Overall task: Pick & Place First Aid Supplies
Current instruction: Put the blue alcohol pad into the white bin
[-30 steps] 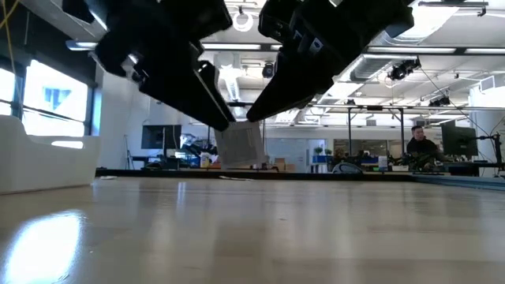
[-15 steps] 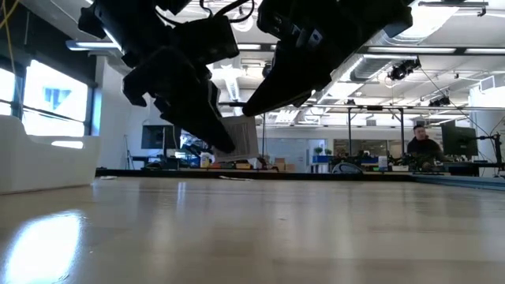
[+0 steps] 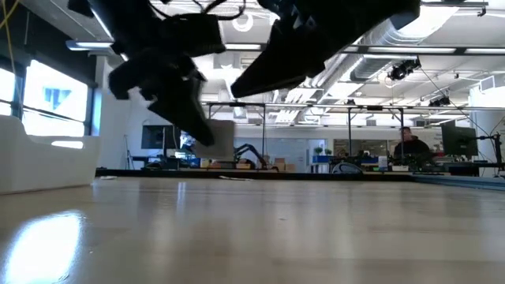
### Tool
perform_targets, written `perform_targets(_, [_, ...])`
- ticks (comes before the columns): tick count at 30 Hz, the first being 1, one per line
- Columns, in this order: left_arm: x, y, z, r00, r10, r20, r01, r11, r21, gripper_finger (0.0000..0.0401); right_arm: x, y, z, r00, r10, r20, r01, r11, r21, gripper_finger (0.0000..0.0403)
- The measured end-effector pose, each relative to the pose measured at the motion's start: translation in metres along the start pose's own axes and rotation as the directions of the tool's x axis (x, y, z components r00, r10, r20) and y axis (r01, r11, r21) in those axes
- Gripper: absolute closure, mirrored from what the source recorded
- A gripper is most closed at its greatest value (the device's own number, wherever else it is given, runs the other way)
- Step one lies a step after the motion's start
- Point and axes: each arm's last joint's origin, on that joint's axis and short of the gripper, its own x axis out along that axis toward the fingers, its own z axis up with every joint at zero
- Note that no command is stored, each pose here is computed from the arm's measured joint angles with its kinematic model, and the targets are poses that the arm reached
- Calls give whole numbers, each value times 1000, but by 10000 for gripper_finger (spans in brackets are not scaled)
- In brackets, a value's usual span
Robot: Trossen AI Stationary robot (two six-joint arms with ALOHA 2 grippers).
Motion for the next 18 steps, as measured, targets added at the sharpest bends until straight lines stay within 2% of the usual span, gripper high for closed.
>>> perform_targets(3, [-21, -6, -2, 993, 86, -81, -84, 996, 32, 399, -2, 4, 2, 998, -64, 23, 64, 998, -19, 305])
perform_targets(7, [-67, -16, -5, 959, 168, -228, -161, 986, 47, 400, -3, 2, 2, 991, -135, 23, 135, 991, -4, 284])
perform_targets(11, [-112, -25, -14, 884, 252, -393, -271, 963, 8, 400, -3, 0, 1, 991, -134, 11, 134, 991, 8, 279])
perform_targets(13, [-128, -25, -24, 822, 305, -482, -356, 934, -15, 400, -2, -1, 1, 994, -111, 8, 111, 994, 11, 279])
perform_targets(16, [-133, -23, -36, 762, 347, -546, -466, 880, -91, 400, -2, -2, 0, 997, -79, 4, 79, 997, 27, 279])
perform_targets(18, [-129, -22, -46, 716, 358, -600, -509, 855, -98, 401, -1, -2, 0, 998, -70, 3, 70, 997, 38, 279])
